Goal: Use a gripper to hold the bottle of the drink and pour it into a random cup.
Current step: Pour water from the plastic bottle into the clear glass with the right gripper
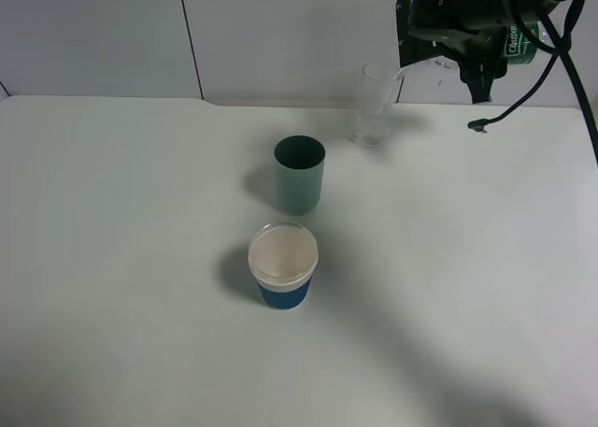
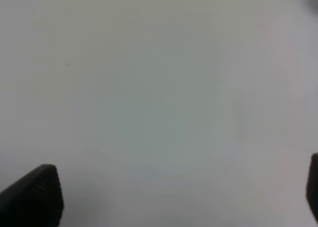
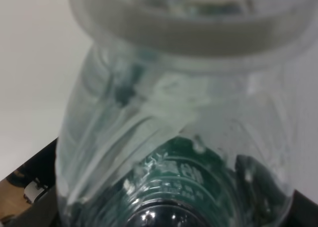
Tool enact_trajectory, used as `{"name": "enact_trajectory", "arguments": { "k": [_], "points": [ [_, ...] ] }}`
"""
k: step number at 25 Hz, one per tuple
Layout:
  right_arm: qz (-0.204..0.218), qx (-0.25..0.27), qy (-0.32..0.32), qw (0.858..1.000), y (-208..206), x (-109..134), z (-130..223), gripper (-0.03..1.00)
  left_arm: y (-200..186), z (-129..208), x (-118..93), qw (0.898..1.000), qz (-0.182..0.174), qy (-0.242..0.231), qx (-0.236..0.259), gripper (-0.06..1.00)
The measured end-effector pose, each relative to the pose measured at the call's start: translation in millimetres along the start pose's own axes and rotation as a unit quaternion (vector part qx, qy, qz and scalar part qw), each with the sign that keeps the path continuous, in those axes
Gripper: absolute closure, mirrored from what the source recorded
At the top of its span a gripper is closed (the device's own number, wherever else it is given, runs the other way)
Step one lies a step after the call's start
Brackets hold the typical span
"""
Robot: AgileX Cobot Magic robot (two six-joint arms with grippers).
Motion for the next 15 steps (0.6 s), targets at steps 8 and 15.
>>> {"name": "enact_trajectory", "arguments": {
  "k": [8,15],
  "points": [
    [0.002,0.011,-0.005,1.0,0.0,-0.6,3.6,0.41,0.0,0.0,0.0,1.0,0.0,0.0,0.0,-0.05],
    [0.004,0.012,0.021,1.0,0.0,-1.2,4.0,0.41,0.0,0.0,0.0,1.0,0.0,0.0,0.0,-0.05]
  ]
}}
Point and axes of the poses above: a point on each arm's last joint axis where the gripper is mounted, y pointing out along that axis toward the gripper, x along the wrist's bending axis when the last joint is at zero, z = x × y, the point moved 7 cm from there along y, pointing out along that axis toward the gripper, and after that the axes turned 15 degrees about -y, right-handed, at the moved point
